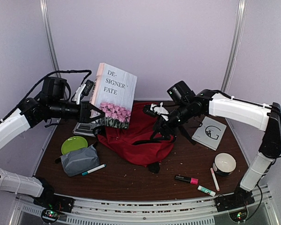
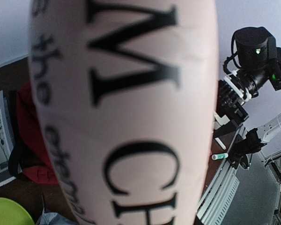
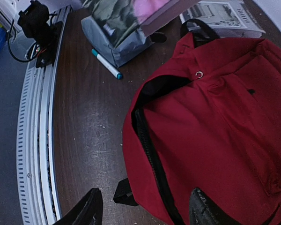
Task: Pack the student bag
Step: Open the largest pocket of the student bag, then place the book in the largest pocket of the bag.
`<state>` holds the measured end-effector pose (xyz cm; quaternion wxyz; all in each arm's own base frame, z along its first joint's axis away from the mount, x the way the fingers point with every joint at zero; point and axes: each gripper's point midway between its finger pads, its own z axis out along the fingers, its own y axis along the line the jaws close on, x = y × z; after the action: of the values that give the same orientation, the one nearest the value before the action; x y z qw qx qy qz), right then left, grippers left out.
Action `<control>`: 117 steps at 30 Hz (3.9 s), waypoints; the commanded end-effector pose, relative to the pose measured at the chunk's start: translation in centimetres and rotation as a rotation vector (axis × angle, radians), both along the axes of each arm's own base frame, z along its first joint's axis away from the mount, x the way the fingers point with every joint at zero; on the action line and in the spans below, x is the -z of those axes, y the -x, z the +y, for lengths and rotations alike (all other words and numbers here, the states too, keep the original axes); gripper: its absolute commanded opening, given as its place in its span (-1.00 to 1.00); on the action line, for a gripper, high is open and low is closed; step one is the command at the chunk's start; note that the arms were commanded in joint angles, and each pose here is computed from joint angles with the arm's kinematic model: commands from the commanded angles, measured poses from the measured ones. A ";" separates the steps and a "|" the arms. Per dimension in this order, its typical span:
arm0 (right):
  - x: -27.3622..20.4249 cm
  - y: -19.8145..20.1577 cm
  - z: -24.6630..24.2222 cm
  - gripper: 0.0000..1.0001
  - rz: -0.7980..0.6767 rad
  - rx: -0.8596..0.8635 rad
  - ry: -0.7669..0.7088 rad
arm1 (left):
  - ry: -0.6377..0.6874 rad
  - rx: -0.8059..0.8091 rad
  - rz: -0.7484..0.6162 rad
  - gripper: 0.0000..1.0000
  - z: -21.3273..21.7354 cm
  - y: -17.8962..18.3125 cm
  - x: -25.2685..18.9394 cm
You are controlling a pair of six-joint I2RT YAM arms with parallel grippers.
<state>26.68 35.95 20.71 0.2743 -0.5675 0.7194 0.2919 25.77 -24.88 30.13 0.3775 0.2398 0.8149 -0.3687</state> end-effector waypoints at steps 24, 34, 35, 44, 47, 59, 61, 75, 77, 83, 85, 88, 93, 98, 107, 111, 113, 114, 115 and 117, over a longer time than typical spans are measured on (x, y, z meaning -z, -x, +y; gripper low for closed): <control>6.2 -1.9 3.1 0.22 -0.081 -0.065 0.261 | -0.100 -0.069 0.154 -0.43 4.9 3.0 5.3; 7.0 -3.1 3.6 -0.18 -0.088 -0.006 0.305 | -0.106 -0.072 0.167 -0.43 5.1 3.2 5.7; 6.6 -3.2 3.8 -0.25 -0.089 0.001 0.294 | -0.107 -0.071 0.168 -0.43 5.1 3.3 5.8; -0.4 -4.7 4.6 -0.96 -0.126 0.066 0.154 | -0.079 -0.028 0.188 -0.44 4.6 4.2 6.1; -4.1 -6.5 4.6 -1.00 -0.209 0.141 0.116 | -0.046 0.016 0.205 -0.44 4.1 5.0 6.1; -16.1 -11.8 3.6 -1.00 -0.515 0.395 -0.023 | 0.156 0.401 0.297 -0.45 0.7 12.4 4.4; -16.4 -11.8 3.7 -1.00 -0.510 0.394 -0.036 | 0.148 0.438 0.318 -0.46 0.0 12.9 4.8; -18.1 -11.4 4.7 -1.00 -0.474 0.379 -0.109 | 0.140 0.556 0.457 -0.46 -8.4 11.2 7.4; -17.9 -11.3 4.8 -1.00 -0.466 0.374 -0.108 | 0.157 0.542 0.484 -0.46 -9.5 10.2 8.1; -17.6 -10.8 4.7 -1.00 -0.444 0.359 -0.109 | 0.204 0.426 0.591 -0.45 -12.0 6.9 10.9; -17.5 -10.2 4.5 -1.00 -0.441 0.341 -0.113 | 0.253 0.394 0.611 -0.43 -12.5 5.9 11.1; -16.9 -9.1 4.0 -1.00 -0.435 0.318 -0.120 | 0.315 0.304 0.640 -0.43 -12.1 4.1 11.8; -14.1 -7.9 2.8 -1.00 -0.419 0.295 -0.075 | 0.457 0.241 0.699 -0.43 -10.3 2.5 11.7; -13.1 -6.7 2.4 -1.00 -0.399 0.264 -0.074 | 0.437 0.162 0.748 -0.46 -9.1 1.7 13.6; -14.3 -7.4 0.9 -1.00 -0.460 0.335 -0.056 | 0.468 0.146 0.760 -0.49 -7.5 2.3 12.9; -16.6 -7.2 0.5 -1.00 -0.481 0.347 -0.084 | 0.399 0.106 0.703 -0.47 -6.3 2.8 12.6; -17.0 -6.4 1.0 -1.00 -0.457 0.327 -0.106 | 0.391 0.099 0.683 -0.47 -6.5 2.2 12.0; -17.0 -5.9 1.4 -1.00 -0.443 0.308 -0.114 | 0.391 0.100 0.678 -0.46 -6.7 1.8 11.8; -16.8 -5.1 1.9 -1.00 -0.425 0.284 -0.122 | 0.398 0.106 0.673 -0.46 -7.3 1.1 11.5; -16.4 -3.9 2.9 -1.00 -0.400 0.239 -0.130 | 0.408 0.103 0.671 -0.47 -8.0 -0.2 11.4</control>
<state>33.42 37.85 32.99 0.4534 -0.5010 0.7243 0.1372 22.56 -31.94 17.34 0.0585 0.0561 0.7957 -0.6002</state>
